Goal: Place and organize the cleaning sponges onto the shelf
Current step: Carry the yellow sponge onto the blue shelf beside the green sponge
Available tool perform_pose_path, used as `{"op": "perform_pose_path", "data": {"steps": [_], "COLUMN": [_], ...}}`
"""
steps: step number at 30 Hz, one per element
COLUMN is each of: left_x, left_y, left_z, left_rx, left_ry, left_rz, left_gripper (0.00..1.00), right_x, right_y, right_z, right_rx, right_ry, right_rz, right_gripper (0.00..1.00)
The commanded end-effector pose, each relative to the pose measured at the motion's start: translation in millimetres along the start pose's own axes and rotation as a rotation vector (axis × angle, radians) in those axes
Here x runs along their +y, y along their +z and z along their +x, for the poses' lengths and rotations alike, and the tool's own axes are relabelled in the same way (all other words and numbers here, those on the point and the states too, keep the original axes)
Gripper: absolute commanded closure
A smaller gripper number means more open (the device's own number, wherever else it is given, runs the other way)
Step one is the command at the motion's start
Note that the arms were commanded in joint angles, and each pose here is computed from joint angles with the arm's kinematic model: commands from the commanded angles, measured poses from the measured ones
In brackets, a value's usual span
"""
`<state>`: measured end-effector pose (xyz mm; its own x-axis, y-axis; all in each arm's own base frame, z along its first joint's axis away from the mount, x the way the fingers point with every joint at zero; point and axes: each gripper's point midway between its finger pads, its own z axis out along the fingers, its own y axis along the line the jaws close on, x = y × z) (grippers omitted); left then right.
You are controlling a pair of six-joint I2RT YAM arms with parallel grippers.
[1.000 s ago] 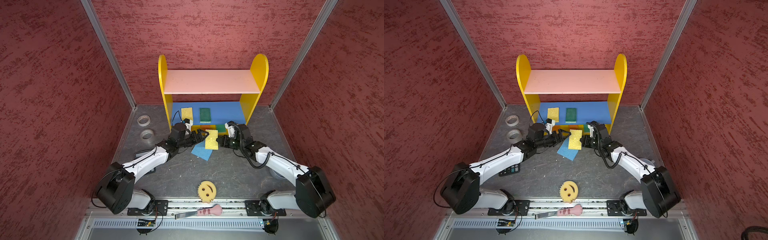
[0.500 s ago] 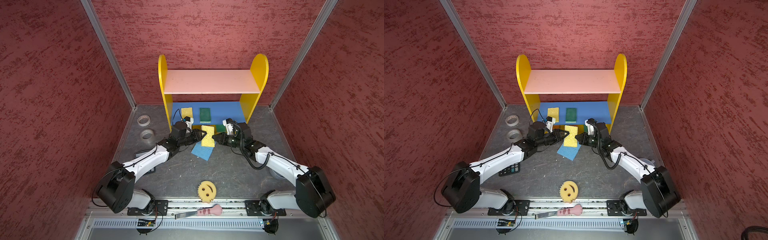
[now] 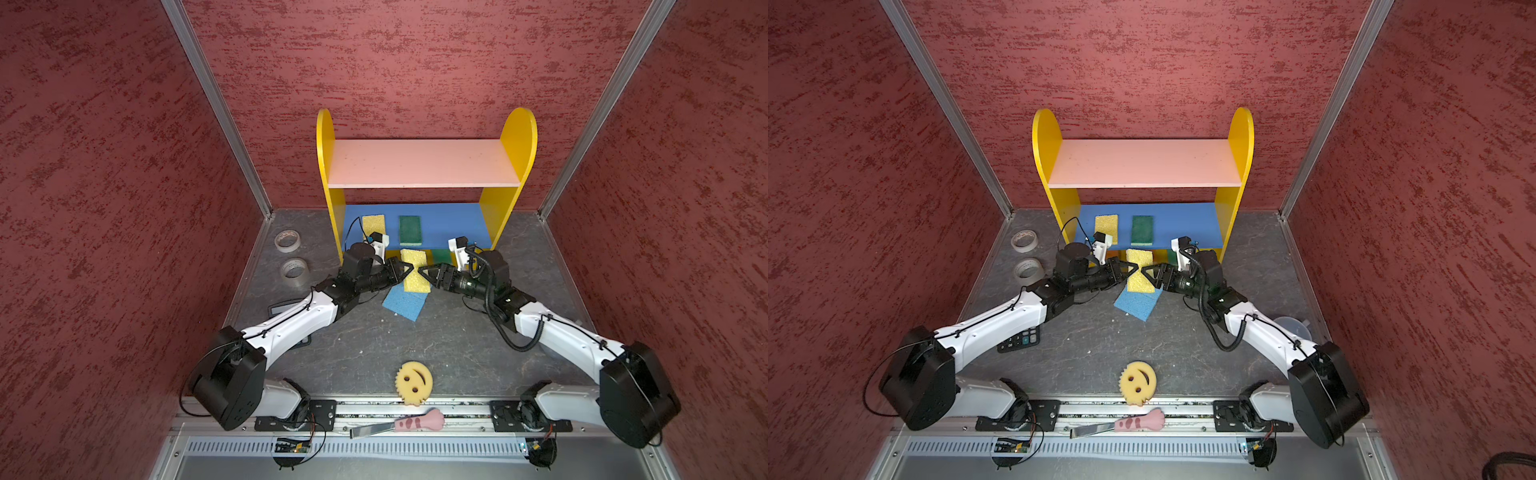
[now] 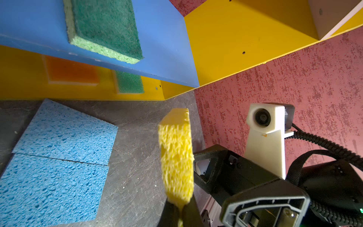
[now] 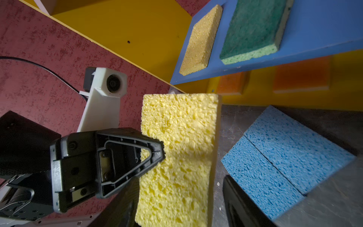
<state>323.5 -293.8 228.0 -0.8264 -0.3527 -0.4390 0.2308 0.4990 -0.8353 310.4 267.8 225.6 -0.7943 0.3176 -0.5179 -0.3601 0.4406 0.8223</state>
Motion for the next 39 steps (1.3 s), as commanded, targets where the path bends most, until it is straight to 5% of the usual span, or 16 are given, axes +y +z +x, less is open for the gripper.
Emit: {"op": "perform_pose_path", "data": {"steps": [1,8,18,20,23,27,39], "left_x": [-5.3,-7.8,-2.3,-0.5,1.6,10.8,53.2], "left_y": [-7.3,-10.5,-15.6,-18.1,-26.8,-44.4,-113.1], "left_z": [-9.6,-15.2,-13.7,-14.9,-19.0,-30.4,-52.2], "left_rx": [-0.036,-0.053,-0.066,-0.073,-0.094,-0.145,-0.272], "left_ry": [0.005,0.0,-0.01,-0.008,0.002,0.028,0.01], "left_rz": [0.019,0.03,0.02,0.014,0.007,-0.066,-0.229], "left_gripper": [1.0,1.0,0.98,0.84,0.3,0.02,0.01], "right_x": [18.9,20.7,33.7,28.6,11.2,-20.2,-73.3], "right_y": [-1.8,4.8,5.7,7.4,7.4,-8.7,-20.1], "right_z": [-0.5,12.3,7.4,6.3,-3.9,-32.5,-88.3], "right_rx": [-0.022,0.007,-0.03,-0.027,-0.032,-0.062,-0.036], "right_ry": [0.06,0.112,0.147,0.13,0.059,-0.044,-0.203], "right_rz": [-0.126,-0.184,-0.286,-0.234,-0.043,0.254,0.542], "right_gripper": [0.29,0.37,0.98,1.0,1.0,1.0,1.0]}}
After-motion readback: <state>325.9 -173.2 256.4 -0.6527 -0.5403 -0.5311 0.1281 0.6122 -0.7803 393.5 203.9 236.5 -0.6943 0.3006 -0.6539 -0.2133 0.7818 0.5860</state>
